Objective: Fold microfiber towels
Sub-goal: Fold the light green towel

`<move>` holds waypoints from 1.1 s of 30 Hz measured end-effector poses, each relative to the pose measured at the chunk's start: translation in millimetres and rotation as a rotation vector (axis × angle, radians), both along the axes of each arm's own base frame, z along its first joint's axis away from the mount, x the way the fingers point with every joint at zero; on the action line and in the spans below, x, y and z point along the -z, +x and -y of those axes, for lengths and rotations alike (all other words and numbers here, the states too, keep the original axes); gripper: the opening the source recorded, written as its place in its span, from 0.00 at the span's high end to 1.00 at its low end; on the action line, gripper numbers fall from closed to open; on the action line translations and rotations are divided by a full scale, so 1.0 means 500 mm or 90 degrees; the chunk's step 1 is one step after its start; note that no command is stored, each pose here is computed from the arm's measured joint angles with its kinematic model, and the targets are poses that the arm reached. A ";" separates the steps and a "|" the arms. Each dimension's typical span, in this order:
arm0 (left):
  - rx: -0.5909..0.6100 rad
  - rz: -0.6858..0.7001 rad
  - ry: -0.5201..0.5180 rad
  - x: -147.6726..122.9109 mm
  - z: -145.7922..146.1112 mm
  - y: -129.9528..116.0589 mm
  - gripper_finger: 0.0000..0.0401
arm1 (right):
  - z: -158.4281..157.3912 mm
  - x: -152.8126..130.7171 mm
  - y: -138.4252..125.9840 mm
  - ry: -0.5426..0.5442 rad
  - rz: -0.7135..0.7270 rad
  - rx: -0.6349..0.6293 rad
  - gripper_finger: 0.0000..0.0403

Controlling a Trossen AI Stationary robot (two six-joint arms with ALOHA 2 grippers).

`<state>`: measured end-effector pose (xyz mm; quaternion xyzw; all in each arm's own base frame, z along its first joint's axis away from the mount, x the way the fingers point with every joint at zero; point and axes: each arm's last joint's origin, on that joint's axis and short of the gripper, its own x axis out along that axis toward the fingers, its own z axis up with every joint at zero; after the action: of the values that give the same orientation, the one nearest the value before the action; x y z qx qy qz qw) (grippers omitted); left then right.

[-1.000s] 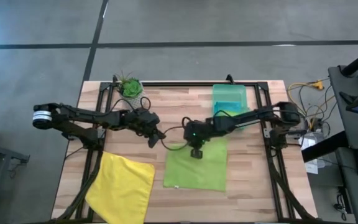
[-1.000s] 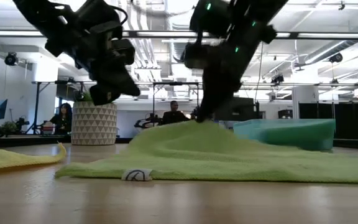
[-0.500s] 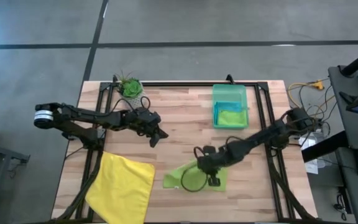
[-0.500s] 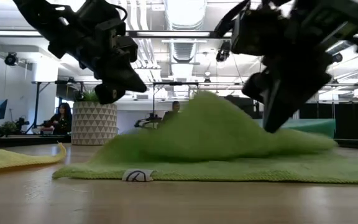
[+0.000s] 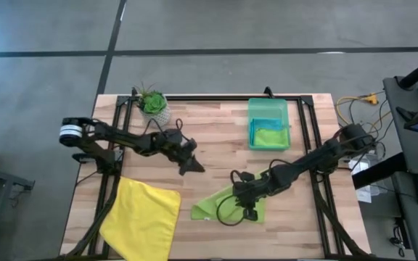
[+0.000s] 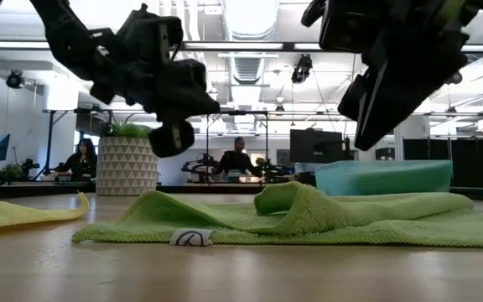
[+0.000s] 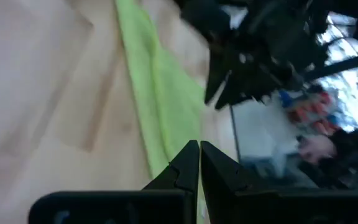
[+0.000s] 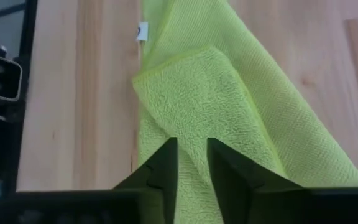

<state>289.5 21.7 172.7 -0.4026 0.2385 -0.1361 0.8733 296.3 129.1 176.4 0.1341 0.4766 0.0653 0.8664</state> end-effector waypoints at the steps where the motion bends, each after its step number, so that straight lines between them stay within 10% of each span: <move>1: 0.013 -0.005 -0.016 0.005 0.004 0.003 1.00 | 0.001 -0.003 -0.003 0.003 -0.001 0.005 0.77; 9: 0.127 -0.073 -0.170 0.003 0.077 0.050 1.00 | 0.015 -0.041 -0.043 0.016 -0.016 0.085 0.66; 23: 0.016 -0.210 -0.254 0.063 0.193 0.084 0.99 | 0.013 -0.069 -0.188 0.066 0.054 0.235 0.74; 33: -0.049 -0.260 -0.311 0.075 0.201 0.090 0.68 | 0.004 -0.055 -0.229 0.025 0.132 0.307 0.80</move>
<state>334.7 -78.7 135.2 -0.6279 0.3536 -0.0724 0.6896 182.0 127.1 203.7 0.2530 0.3380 -0.1206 0.8984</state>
